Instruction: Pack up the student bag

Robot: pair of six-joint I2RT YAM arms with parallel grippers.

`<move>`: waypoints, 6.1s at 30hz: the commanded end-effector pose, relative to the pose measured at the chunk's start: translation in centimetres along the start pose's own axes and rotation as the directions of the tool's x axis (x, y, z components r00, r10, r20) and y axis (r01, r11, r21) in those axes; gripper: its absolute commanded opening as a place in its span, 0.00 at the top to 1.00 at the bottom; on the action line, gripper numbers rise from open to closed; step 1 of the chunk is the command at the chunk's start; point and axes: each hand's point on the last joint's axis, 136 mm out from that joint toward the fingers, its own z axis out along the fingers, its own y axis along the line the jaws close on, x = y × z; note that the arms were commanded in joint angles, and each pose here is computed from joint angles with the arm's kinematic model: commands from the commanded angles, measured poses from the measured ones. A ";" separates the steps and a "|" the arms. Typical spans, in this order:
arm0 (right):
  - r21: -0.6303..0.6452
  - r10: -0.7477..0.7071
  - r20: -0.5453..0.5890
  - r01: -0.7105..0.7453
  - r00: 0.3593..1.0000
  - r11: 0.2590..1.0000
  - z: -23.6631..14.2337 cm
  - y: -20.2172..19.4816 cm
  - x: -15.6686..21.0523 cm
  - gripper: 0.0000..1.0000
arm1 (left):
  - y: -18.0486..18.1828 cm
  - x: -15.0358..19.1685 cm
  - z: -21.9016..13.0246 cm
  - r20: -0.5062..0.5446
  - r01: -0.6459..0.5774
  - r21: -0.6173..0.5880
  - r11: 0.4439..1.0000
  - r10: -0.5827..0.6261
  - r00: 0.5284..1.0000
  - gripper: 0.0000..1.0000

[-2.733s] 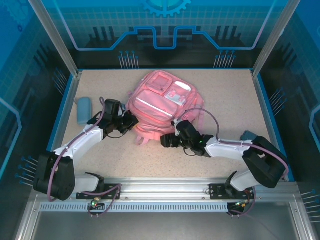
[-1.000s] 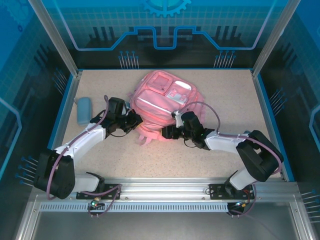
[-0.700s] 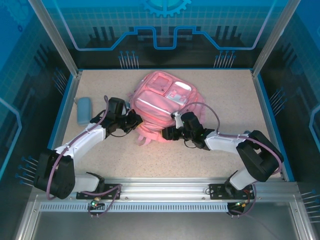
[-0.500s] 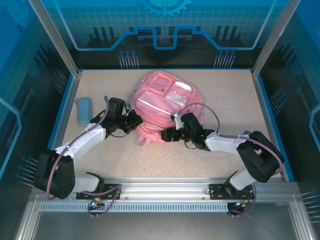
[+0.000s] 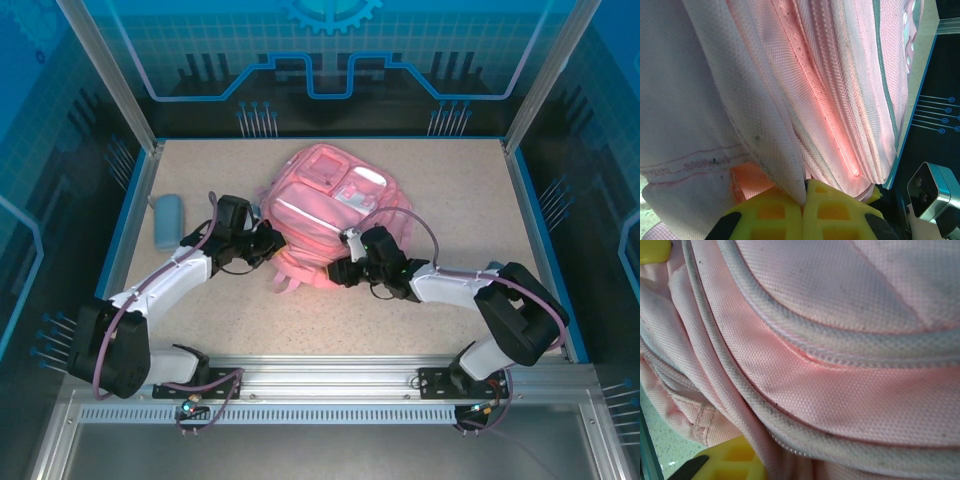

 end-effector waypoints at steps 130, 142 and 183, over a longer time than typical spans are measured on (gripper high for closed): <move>0.317 0.494 0.180 -0.526 0.851 0.789 -12.8 -14.4 -5.5 0.15 | -5.2 2.7 9.9 -0.551 -0.941 -0.324 -0.095 0.828 0.106 0.33; 0.318 0.506 0.182 -0.538 0.843 0.781 -12.7 -14.8 -5.5 0.16 | -3.4 2.3 10.7 -0.619 -0.958 -0.264 -0.113 0.782 0.078 0.28; 0.027 -0.033 -0.138 0.037 0.990 0.999 -4.3 -10.4 -9.8 0.50 | -12.3 -2.5 1.7 -0.117 -0.889 -0.404 0.216 0.952 0.284 1.00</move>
